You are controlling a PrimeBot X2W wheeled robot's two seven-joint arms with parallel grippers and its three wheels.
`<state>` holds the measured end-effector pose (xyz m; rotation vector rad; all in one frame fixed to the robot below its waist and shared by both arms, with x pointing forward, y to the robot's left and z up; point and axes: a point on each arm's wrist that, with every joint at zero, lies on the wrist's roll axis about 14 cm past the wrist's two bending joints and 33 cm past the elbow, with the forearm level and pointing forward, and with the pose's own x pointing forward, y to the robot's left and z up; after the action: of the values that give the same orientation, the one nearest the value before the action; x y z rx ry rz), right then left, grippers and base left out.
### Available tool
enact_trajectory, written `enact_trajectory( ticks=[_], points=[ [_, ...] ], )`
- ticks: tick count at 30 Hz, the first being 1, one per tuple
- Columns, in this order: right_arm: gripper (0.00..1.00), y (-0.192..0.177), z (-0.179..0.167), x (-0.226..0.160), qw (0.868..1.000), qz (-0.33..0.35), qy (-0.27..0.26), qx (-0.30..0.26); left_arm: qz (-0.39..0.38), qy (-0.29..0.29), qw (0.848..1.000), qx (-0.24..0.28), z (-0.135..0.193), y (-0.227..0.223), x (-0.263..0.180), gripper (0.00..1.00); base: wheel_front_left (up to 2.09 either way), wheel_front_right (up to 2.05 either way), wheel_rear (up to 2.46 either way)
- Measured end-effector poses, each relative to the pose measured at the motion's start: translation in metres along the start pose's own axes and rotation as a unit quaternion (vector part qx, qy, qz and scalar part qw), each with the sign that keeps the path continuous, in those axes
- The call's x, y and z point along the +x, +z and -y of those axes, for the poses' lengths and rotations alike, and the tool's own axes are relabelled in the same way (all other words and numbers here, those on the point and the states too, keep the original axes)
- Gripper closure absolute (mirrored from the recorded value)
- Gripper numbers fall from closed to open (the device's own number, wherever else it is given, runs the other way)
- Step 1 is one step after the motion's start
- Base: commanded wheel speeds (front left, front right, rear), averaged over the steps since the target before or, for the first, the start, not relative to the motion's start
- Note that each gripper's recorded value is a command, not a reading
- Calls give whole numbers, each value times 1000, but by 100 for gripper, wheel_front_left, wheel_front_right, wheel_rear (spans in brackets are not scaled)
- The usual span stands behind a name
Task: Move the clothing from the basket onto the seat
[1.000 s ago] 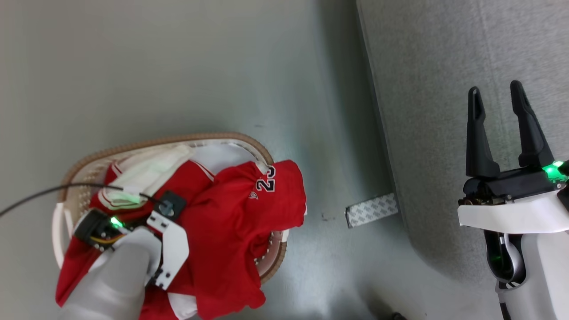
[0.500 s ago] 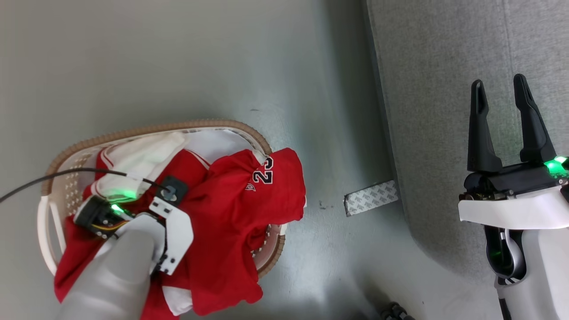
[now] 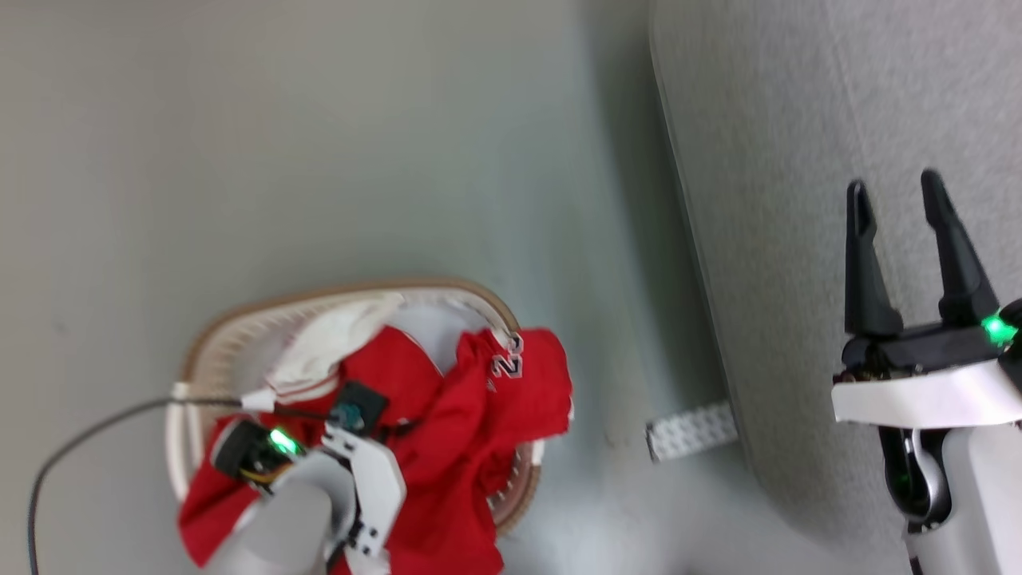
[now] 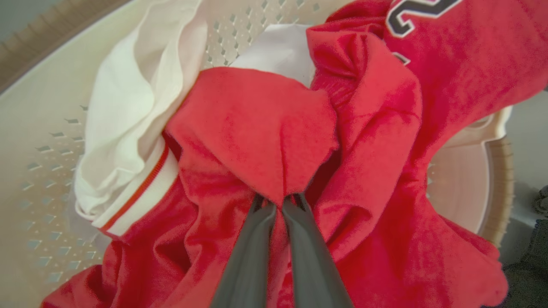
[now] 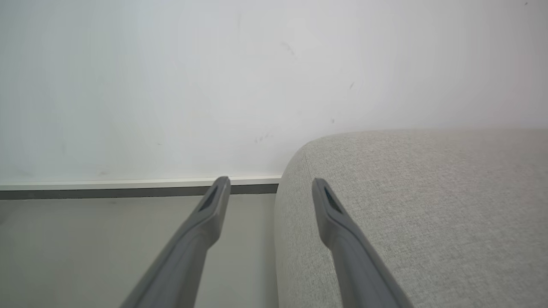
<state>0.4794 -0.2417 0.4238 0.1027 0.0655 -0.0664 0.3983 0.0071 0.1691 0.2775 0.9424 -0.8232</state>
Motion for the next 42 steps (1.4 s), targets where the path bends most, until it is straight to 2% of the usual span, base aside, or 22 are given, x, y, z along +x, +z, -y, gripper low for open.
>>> enact_trajectory(
  ticks=[10, 18, 21, 22, 23, 24, 25, 26, 35, 42],
  points=[
    [0, 50, -26, -31, 998, 47, 38, 17, 133, 60, 989, -29, 4, 56, -80, 100, 0, 0, 0],
    [0, 82, -53, -61, 993, 82, 73, 34, 262, 86, 960, -40, 23, 106, -151, 100, 0, 0, 0],
    [0, 94, -68, -74, 990, 96, 93, 39, 323, 114, 939, -35, 17, 126, -191, 100, 0, 0, 0],
    [0, 94, -68, -74, 990, 96, 93, 39, 323, 114, 939, -35, 17, 126, -191, 100, 0, 0, 0],
    [0, 97, -73, -77, 989, 100, 99, 40, 340, 120, 932, -36, 16, 133, -201, 100, 0, 0, 0],
    [0, 99, -77, -79, 988, 104, 105, 42, 357, 125, 925, -37, 15, 139, -211, 100, 0, 0, 0],
    [0, 104, -85, -84, 986, 109, 116, 45, 387, 133, 912, -36, 15, 150, -231, 100, 0, 0, 0],
    [0, 104, -85, -84, 986, 109, 116, 45, 387, 133, 912, -36, 15, 150, -231, 100, 0, 0, 0],
    [0, 113, -113, -100, 979, 121, 154, 57, 497, 157, 854, -9, 16, 206, -311, 100, 0, 0, 0],
    [0, 117, -127, -107, 975, 127, 172, 64, 551, 154, 820, 23, 25, 250, -365, 100, 0, 0, 0]
  ],
)
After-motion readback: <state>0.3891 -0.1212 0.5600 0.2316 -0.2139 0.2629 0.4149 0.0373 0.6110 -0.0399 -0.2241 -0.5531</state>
